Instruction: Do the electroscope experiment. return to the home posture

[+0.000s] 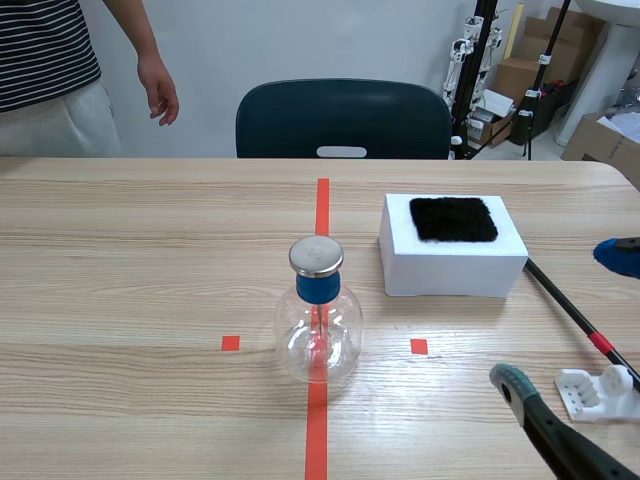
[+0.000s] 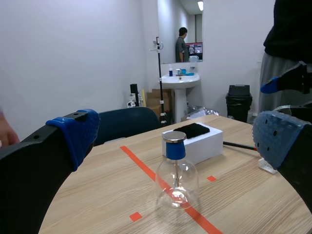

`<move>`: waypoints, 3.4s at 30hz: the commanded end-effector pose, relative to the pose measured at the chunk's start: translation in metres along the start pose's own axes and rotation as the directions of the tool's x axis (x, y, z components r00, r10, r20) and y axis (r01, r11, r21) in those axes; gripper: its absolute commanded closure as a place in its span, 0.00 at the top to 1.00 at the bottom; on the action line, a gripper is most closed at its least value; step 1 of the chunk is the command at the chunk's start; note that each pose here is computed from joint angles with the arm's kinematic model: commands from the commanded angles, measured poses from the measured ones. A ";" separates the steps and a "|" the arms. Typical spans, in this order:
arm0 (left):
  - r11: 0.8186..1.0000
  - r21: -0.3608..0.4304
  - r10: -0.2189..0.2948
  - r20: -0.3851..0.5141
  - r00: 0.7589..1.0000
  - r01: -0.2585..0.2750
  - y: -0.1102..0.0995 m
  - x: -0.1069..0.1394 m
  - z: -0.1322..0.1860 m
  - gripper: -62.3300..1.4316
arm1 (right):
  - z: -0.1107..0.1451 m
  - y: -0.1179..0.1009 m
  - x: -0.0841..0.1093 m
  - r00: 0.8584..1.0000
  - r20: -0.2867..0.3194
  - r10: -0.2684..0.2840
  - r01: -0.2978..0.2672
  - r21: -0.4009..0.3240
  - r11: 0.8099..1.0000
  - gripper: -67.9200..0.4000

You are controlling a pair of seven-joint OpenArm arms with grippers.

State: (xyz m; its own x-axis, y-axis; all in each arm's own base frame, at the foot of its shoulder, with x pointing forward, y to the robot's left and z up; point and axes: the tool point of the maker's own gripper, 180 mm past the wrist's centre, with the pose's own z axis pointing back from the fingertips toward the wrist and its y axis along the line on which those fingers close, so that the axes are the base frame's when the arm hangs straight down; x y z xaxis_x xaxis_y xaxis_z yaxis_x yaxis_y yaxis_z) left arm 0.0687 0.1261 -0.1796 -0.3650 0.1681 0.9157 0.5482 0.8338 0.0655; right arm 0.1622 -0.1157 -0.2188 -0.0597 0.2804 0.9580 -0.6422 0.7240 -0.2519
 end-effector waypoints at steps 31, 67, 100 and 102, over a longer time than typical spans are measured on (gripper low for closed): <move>0.989 0.146 0.030 -0.187 0.982 -0.002 0.004 -0.018 -0.011 1.00 | -0.003 -0.003 0.011 0.999 0.038 0.010 -0.009 -0.007 1.000 0.96; 0.991 0.133 0.028 -0.241 0.970 0.004 0.006 -0.024 -0.033 1.00 | -0.003 -0.004 0.011 0.999 0.038 0.012 -0.011 -0.010 1.000 0.96; 0.996 0.083 0.035 -0.249 0.968 -0.014 0.004 -0.025 -0.033 1.00 | -0.003 -0.004 0.012 0.999 0.046 0.012 -0.012 -0.010 1.000 0.96; 0.996 0.083 0.035 -0.249 0.968 -0.014 0.004 -0.025 -0.033 1.00 | -0.003 -0.004 0.012 0.999 0.046 0.012 -0.012 -0.010 1.000 0.96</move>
State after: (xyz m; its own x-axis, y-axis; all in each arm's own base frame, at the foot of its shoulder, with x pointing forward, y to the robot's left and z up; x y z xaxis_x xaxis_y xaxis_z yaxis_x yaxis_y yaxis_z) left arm 0.1037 0.1074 -0.1948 -0.1282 0.0421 0.9909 0.4965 0.8676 0.0274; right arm 0.1623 -0.1157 -0.2187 -0.0601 0.2803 0.9580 -0.6419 0.7241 -0.2521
